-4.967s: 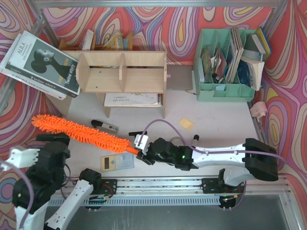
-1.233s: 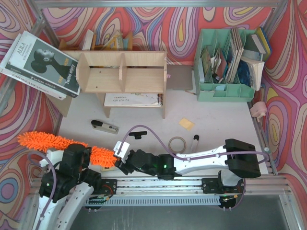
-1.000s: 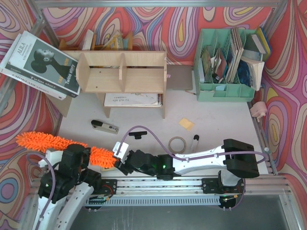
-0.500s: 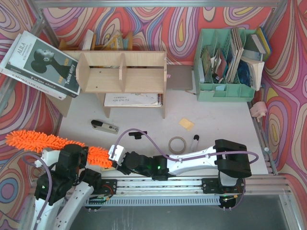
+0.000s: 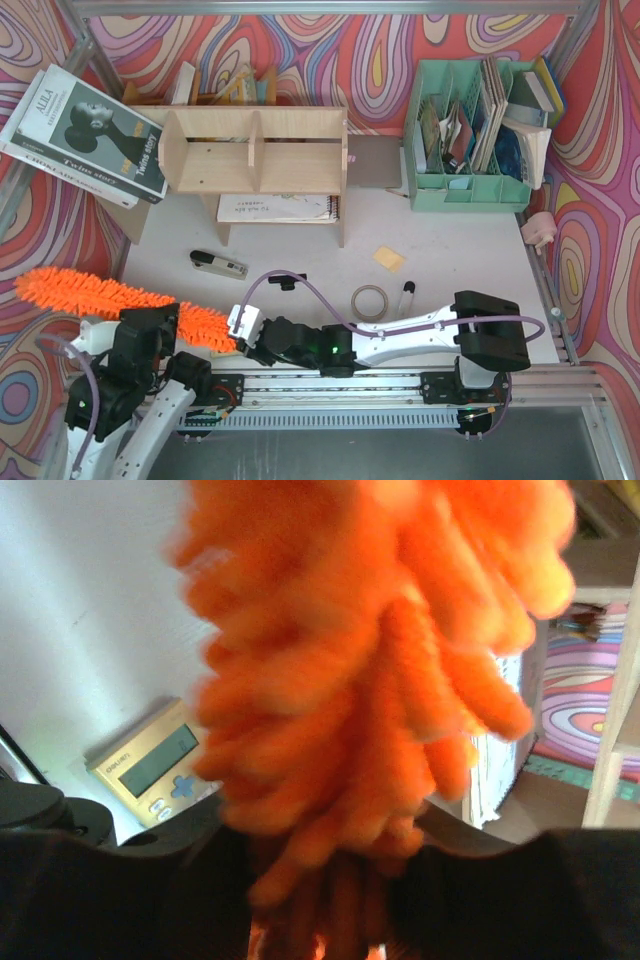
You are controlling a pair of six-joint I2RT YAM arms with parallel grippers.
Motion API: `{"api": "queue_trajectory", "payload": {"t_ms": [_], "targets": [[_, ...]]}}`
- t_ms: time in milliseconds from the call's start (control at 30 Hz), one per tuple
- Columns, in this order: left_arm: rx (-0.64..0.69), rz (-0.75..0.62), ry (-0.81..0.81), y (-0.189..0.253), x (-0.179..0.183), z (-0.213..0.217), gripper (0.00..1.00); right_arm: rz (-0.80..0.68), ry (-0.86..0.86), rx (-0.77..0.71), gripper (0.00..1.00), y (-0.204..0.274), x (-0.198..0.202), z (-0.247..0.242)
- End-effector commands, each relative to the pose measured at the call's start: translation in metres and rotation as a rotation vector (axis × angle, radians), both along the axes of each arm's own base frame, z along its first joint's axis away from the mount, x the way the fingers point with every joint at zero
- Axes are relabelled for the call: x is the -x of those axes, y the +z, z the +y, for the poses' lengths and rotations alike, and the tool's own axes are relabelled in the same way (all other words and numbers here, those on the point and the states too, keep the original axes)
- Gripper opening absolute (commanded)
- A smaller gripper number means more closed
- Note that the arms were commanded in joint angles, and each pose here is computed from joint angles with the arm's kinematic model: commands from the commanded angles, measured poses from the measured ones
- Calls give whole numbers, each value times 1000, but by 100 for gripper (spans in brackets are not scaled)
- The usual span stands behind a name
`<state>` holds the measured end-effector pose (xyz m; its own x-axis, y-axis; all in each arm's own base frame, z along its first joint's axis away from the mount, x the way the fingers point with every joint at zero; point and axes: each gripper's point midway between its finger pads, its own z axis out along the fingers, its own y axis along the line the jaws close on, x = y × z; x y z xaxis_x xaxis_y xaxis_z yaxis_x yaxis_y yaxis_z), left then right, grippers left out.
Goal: Dust the bookshelf with a duster
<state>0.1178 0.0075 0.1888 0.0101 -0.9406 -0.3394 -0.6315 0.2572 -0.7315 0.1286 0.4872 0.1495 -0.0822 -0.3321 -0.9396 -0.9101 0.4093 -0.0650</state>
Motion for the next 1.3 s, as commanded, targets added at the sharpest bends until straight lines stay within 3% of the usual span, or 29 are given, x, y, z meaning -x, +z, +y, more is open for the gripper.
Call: {"api": "queue_trajectory", "payload": {"t_ms": [0, 100, 200, 400, 667, 967, 1267], "targets": [[-65, -38, 81, 9, 17, 27, 60, -34, -71, -17, 0, 21, -15, -18], [-147, -70, 122, 26, 30, 49, 86, -54, -75, -6, 0, 23, -16, -27], [-241, -125, 163, 58, 52, 74, 98, -76, -71, 9, 0, 22, -16, -37], [-423, -177, 235, 98, 88, 116, 98, -90, -96, 82, 0, -1, -20, -53], [-565, -174, 185, 103, 82, 121, 98, -58, -181, 91, 0, -6, -27, -56], [-634, -202, 103, 92, 65, 111, 98, -240, -197, 76, 0, 62, -49, -54], [-659, -254, -6, 94, 50, 92, 98, -409, -233, 43, 0, 139, -103, -49]]}}
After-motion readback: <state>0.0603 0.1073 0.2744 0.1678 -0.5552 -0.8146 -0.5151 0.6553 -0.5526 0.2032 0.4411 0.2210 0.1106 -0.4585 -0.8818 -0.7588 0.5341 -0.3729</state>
